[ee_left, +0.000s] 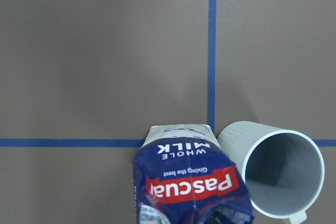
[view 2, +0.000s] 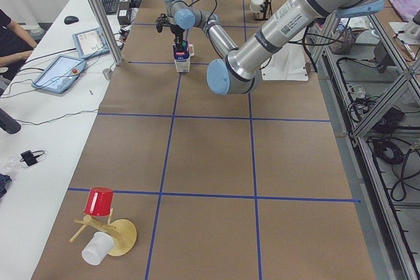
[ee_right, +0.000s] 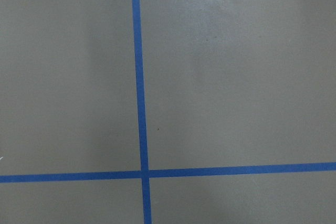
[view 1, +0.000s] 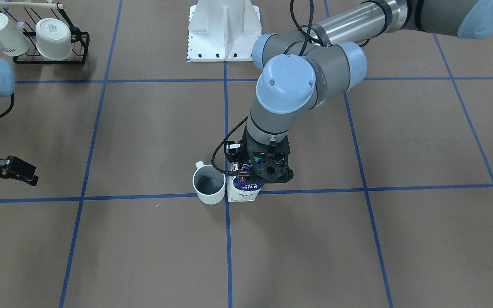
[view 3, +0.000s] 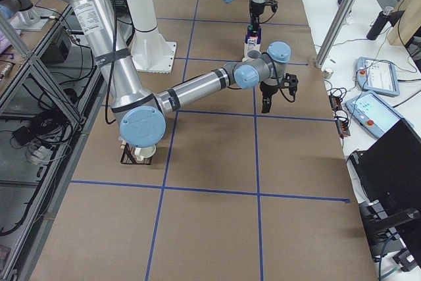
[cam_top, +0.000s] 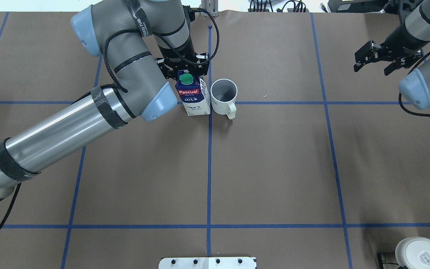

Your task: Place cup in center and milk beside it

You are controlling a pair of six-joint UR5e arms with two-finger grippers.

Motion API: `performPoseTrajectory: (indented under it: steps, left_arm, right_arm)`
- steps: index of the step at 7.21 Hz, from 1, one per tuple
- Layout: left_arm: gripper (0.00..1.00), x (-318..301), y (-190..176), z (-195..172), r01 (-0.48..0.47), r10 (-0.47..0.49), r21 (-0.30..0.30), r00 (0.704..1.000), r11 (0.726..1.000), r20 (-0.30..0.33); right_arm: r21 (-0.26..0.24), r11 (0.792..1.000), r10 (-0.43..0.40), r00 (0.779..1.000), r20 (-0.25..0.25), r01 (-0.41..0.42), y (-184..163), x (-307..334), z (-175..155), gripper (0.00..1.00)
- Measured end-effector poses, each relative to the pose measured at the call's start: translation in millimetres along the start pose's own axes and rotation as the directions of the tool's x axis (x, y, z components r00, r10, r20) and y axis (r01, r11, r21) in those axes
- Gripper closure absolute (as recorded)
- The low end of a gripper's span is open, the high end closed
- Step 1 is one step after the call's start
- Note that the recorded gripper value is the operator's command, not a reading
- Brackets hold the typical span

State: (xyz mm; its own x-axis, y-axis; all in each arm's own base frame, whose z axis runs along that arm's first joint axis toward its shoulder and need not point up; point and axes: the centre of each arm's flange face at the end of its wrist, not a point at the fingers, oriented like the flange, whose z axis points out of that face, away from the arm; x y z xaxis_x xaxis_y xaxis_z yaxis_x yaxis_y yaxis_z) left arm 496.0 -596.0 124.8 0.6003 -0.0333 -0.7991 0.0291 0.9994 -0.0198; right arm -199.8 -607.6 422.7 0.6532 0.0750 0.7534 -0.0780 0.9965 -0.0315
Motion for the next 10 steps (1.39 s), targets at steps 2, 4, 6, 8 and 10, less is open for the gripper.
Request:
performPoseTrajectory:
  steps: [2, 4, 6, 8, 10]
  left_arm:
    - [0.02, 4, 4, -9, 0.007, -0.007, 0.029, 1.0, 1.0, -0.023]
    - [0.02, -9, 3, -41, 0.014, -0.011, 0.062, 0.998, 0.998, -0.055]
    - [0.02, -78, 6, -65, 0.041, -0.035, 0.09, 0.997, 0.995, -0.064]
    - [0.02, -195, 14, -97, 0.064, -0.057, 0.116, 0.997, 0.991, -0.061]
    - [0.02, -346, 11, -127, -0.029, 0.032, 0.1, 0.999, 0.995, -0.029]
  right_arm:
    - [0.0, 1.0, 0.002, 1.0, -0.001, -0.002, 0, 1, 0, 0.0]
    - [0.003, 1.0, 0.004, 1.0, -0.002, -0.004, 1, 6, 0, 0.0]
    - [0.009, 1.0, 0.018, 1.0, -0.014, -0.018, 2, 21, 2, 0.0]
    - [0.022, 0.999, 0.044, 0.997, -0.066, -0.043, 8, 62, 10, 0.0]
    - [0.089, 0.995, 0.049, 0.996, -0.075, -0.043, 15, 115, 5, 0.0]
